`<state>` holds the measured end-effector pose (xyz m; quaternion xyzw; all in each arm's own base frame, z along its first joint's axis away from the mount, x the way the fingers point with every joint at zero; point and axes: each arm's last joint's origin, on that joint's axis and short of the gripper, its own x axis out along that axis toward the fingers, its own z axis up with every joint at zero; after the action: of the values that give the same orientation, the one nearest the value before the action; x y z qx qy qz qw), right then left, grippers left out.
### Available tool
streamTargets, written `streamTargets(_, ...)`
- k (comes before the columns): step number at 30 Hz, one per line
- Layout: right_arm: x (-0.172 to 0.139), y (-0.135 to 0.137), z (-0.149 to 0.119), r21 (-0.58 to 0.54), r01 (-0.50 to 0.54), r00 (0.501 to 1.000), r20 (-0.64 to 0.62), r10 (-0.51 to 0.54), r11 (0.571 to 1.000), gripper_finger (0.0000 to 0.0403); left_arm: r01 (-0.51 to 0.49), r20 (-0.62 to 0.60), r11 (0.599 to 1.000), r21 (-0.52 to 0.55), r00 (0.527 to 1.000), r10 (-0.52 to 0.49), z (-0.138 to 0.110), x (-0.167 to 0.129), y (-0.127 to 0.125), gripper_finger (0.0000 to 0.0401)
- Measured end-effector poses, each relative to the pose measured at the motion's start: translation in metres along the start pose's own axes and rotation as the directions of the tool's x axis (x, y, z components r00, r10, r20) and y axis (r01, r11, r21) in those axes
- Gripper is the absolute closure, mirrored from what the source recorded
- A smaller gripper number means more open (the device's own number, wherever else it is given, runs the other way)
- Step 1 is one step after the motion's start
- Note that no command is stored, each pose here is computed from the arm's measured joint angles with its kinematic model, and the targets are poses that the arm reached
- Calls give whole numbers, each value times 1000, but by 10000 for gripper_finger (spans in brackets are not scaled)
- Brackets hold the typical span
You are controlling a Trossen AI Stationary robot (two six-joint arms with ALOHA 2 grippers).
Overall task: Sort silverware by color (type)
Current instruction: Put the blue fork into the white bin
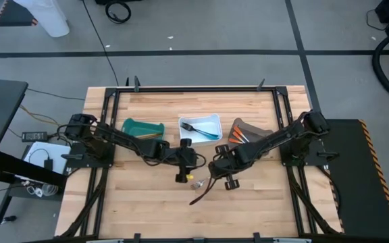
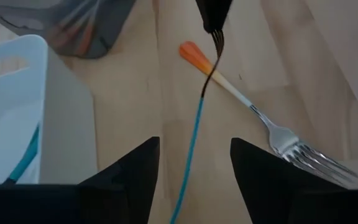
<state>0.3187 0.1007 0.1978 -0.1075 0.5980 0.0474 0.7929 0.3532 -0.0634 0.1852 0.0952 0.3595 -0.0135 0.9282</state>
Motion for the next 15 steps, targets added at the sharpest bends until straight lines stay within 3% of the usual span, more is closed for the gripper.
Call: streamTargets(15, -17, -2, 13, -11, -34, 999, 34, 34, 999, 396, 7, -50, 1000, 23, 999, -6, -5, -1, -3, 196)
